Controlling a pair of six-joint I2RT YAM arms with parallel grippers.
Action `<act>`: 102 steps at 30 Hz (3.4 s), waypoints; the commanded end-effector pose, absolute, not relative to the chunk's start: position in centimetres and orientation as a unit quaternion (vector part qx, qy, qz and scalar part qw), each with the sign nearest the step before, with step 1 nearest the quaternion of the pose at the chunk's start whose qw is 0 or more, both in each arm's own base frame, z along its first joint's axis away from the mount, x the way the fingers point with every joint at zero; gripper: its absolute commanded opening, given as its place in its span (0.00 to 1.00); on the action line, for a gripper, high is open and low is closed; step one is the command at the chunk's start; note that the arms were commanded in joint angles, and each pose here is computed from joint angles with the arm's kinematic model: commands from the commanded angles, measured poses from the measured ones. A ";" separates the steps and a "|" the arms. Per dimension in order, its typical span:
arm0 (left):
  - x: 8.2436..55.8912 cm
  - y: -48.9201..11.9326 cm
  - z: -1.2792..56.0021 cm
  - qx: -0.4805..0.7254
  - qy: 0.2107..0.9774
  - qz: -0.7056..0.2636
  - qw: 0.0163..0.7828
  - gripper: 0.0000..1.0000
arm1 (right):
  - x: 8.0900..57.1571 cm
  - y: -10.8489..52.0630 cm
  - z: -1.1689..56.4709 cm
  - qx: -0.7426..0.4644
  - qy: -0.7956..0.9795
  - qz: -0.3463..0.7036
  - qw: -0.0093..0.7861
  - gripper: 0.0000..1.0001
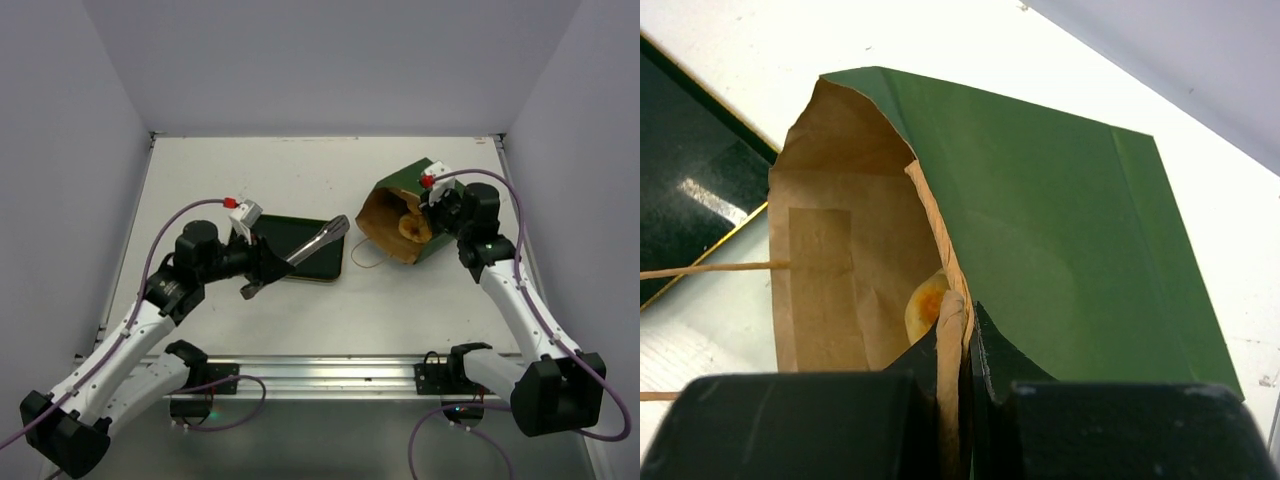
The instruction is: Take the fake bread out of the paper bag
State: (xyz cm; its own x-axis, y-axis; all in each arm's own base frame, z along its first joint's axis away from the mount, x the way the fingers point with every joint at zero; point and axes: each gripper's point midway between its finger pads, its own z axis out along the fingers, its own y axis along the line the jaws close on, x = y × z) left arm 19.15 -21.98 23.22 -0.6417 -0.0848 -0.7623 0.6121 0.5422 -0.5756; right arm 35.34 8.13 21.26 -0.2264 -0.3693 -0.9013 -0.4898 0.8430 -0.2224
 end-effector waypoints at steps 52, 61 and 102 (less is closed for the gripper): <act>28.9 -39.3 16.1 0.138 0.829 -0.434 0.324 0.42 | 34.1 9.4 21.4 -0.327 0.750 0.080 0.570 0.00; 29.6 -39.6 15.8 0.145 0.834 -0.420 0.326 0.44 | 34.1 9.5 21.4 -0.328 0.749 0.081 0.570 0.00; 29.4 -41.6 12.8 0.179 0.850 -0.410 0.277 0.47 | 34.0 9.7 21.4 -0.330 0.747 0.089 0.570 0.00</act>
